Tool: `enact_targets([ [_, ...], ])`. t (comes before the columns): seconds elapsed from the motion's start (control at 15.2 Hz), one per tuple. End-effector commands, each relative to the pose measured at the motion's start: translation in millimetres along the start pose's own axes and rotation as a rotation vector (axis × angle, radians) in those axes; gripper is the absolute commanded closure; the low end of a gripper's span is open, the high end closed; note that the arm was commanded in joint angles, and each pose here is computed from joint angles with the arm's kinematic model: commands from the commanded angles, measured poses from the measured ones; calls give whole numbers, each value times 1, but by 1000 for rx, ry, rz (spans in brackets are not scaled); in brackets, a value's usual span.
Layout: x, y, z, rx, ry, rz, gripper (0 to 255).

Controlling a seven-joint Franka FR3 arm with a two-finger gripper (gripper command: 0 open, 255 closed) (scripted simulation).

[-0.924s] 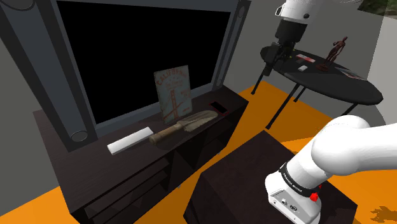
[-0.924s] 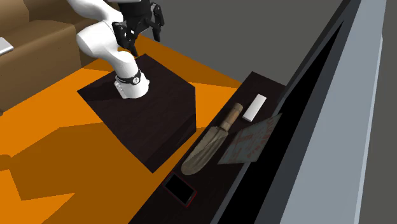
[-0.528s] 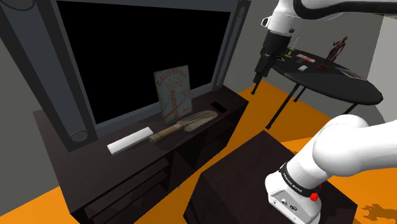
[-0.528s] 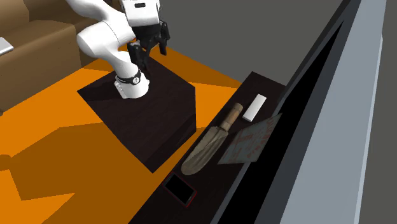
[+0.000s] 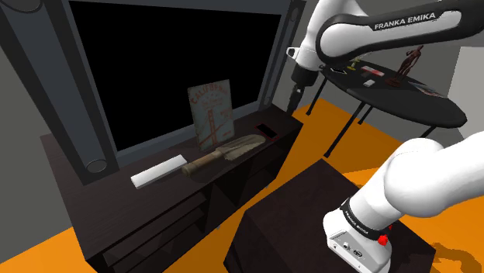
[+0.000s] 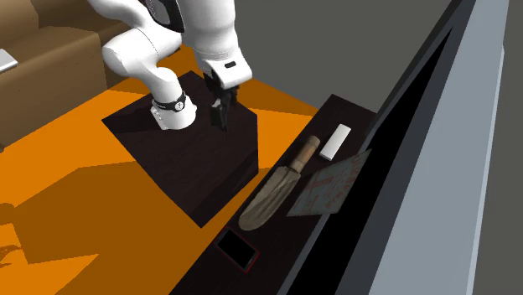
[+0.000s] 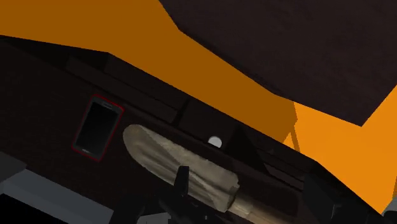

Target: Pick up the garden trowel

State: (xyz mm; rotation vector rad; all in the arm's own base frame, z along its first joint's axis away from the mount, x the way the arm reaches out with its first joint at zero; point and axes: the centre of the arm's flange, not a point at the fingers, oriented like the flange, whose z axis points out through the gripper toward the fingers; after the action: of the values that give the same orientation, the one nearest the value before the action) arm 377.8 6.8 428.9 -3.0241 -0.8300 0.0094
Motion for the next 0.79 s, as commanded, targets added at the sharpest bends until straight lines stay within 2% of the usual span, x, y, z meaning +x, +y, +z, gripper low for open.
enact_targets([
  [0.0,13,-1,19,-10,17,-80,0],
  [0.73,95,-10,130,-55,88,-498,0],
])
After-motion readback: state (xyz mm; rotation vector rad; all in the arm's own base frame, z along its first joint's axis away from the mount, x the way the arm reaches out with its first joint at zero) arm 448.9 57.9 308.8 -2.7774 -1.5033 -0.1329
